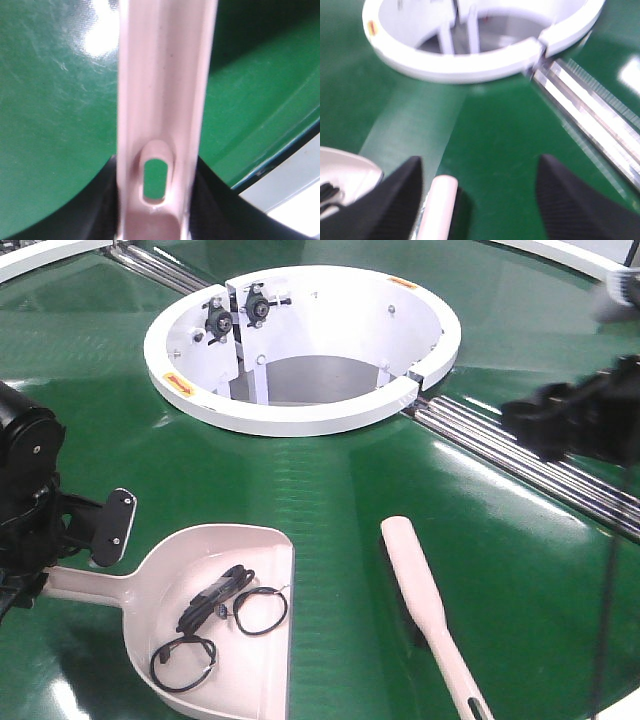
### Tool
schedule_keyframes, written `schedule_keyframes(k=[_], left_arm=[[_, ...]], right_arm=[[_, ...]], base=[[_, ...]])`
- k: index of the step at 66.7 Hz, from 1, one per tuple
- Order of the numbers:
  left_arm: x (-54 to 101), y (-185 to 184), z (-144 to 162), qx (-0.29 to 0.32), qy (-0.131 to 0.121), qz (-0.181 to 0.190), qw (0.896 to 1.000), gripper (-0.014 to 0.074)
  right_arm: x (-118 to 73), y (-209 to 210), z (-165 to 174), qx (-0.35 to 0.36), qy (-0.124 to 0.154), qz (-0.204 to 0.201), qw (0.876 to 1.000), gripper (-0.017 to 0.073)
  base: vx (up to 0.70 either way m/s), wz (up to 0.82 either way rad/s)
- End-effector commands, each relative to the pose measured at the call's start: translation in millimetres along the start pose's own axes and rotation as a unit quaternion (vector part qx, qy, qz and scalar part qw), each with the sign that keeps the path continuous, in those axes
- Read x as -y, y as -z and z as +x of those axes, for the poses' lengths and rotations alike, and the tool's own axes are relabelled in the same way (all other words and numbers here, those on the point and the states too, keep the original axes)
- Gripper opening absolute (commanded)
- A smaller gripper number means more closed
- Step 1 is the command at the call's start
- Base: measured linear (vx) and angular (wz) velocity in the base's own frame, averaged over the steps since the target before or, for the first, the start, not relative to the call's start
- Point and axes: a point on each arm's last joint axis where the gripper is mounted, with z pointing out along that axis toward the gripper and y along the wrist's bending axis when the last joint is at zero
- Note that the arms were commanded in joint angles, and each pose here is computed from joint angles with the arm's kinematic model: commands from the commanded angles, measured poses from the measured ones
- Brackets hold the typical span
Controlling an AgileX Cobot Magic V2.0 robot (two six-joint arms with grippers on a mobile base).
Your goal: Clean and inspect green conveyor with broom and dustpan
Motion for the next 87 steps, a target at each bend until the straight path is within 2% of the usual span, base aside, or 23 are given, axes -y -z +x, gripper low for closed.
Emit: schedule_keyframes(k=[1, 13, 23, 30, 46, 87], left_arm=[[0.8, 16.6, 3.2, 0.007, 0.012, -0.021, 1.0, -0.0023], [0.8, 16.6, 3.2, 0.007, 0.012, -0.021, 1.0, -0.0023], [0.8, 16.6, 3.2, 0.007, 0.012, -0.021, 1.0, -0.0023], [0.8, 16.6, 3.2, 0.007, 0.012, -0.021, 1.0, -0.0023], [0.8, 16.6, 3.2, 0.007, 0.012, -0.021, 1.0, -0.0023], [0.7, 16.6, 3.1, 0.007, 0.012, -0.021, 1.0, -0.0023]], right_arm=[[-0.1, 39.5, 4.6, 0.116, 0.006, 0.027, 0.993, 0.0293], [-6.3, 88.3, 44.4, 0.209, 0.005, 0.037, 0.977, -0.0014], [-10.7, 117.1, 67.8, 0.263, 0.009, 0.039, 0.964, -0.001], [-12.9, 128.3, 74.7, 0.28, 0.011, 0.037, 0.959, -0.001], [-14.6, 129.4, 76.2, 0.277, -0.005, 0.024, 0.961, -0.0008], [-14.6, 129.4, 76.2, 0.277, -0.006, 0.024, 0.961, -0.0008]], base=[[0.0, 0.0], [0.0, 0.0], [0.0, 0.0], [0.0, 0.0], [0.0, 0.0], [0.0, 0.0]])
